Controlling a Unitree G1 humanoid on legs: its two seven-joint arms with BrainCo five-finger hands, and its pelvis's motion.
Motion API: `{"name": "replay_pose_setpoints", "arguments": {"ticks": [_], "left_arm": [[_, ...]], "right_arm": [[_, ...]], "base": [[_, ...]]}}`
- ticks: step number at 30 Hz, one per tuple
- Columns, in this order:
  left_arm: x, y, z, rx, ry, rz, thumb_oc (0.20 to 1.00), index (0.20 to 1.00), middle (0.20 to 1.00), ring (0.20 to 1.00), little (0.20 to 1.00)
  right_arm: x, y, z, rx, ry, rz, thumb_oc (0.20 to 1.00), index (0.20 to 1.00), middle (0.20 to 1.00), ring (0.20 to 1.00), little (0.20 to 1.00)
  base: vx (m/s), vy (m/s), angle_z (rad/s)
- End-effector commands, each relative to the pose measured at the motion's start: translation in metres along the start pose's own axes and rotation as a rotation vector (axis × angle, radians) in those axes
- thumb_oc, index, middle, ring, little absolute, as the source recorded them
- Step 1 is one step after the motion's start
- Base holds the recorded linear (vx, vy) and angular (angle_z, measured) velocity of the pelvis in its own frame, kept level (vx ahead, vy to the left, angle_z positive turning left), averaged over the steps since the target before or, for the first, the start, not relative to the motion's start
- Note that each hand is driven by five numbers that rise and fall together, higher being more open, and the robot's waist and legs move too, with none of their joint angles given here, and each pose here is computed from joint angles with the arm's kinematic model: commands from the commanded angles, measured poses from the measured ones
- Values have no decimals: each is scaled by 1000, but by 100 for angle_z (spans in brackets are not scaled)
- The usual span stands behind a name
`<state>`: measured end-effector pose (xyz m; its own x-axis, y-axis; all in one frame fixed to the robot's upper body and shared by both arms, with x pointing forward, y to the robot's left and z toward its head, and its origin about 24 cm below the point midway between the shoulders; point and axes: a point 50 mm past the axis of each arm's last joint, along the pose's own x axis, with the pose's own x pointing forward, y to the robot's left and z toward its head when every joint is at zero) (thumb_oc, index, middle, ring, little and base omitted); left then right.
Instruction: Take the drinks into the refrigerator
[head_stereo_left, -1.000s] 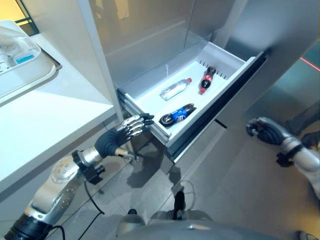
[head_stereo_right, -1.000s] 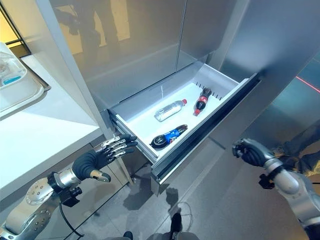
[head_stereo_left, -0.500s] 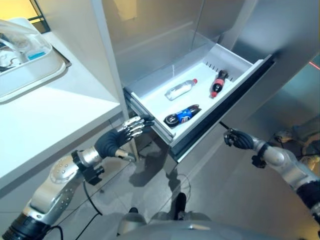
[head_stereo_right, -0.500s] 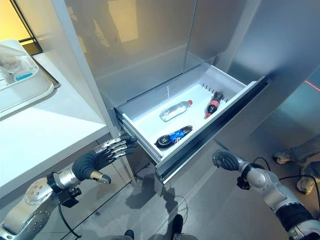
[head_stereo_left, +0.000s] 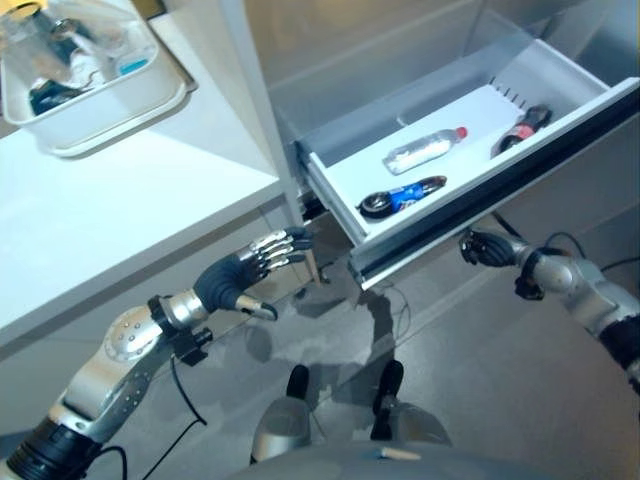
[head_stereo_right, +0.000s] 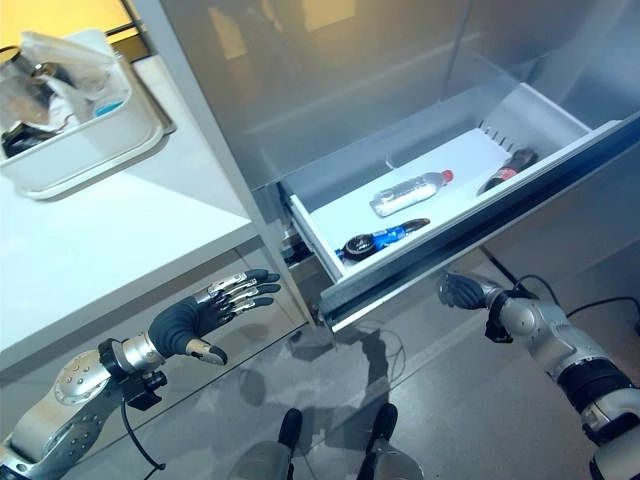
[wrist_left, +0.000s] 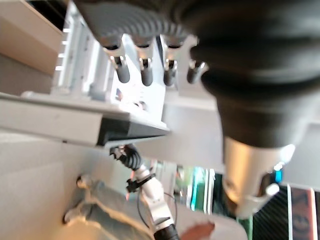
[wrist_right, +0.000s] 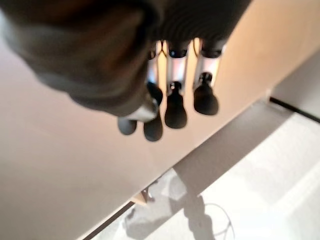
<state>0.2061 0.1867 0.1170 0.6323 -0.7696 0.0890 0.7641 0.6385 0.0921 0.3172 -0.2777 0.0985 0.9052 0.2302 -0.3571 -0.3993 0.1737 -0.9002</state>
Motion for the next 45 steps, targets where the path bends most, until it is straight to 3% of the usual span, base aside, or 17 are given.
{"name": "replay_pose_setpoints", "arguments": {"ticks": [1,16,26,33,35,38,42,43,44,45], "left_arm": [[13,-16,19,2,-122,-101,1000,1000,1000,1000,1000],[20,-22,19,-17,-130,-153,1000,1000,1000,1000,1000],[22,-20,18,-21,-142,-140,1000,1000,1000,1000,1000],[22,-18,16,-18,-142,-119,1000,1000,1000,1000,1000],[23,-16,16,-19,-149,-106,1000,1000,1000,1000,1000],[24,-14,12,-20,-147,-81,1000,1000,1000,1000,1000],[13,2,-11,-14,-85,66,1000,1000,1000,1000,1000],[3,11,-25,23,-28,159,1000,1000,1000,1000,1000],[3,11,-26,23,-27,158,1000,1000,1000,1000,1000],[-4,15,-35,43,11,208,1000,1000,1000,1000,1000]], "right_arm": [[10,-88,56,-138,-206,-265,200,200,200,200,200],[6,-155,82,-241,-219,-469,200,200,200,200,200],[2,-139,71,-182,-222,-457,200,200,200,200,200],[-1,-111,50,-23,-206,-463,200,200,200,200,200],[-1,-96,44,43,-205,-459,1000,1000,1000,1000,1000],[-1,-73,35,169,-195,-464,1000,1000,1000,1000,1000],[-1,6,17,428,-128,-361,1000,1000,1000,1000,1000],[-3,42,10,516,-76,-289,1000,1000,1000,1000,1000],[-4,43,10,517,-75,-288,1000,1000,1000,1000,1000],[-6,66,7,582,-40,-242,1000,1000,1000,1000,1000]], "base": [[2,-72,40],[-16,-40,39],[21,-6,24],[-19,32,-4],[-9,16,-6],[7,15,-2],[33,36,-32],[48,30,-64],[37,50,-56],[5,48,-53]]}}
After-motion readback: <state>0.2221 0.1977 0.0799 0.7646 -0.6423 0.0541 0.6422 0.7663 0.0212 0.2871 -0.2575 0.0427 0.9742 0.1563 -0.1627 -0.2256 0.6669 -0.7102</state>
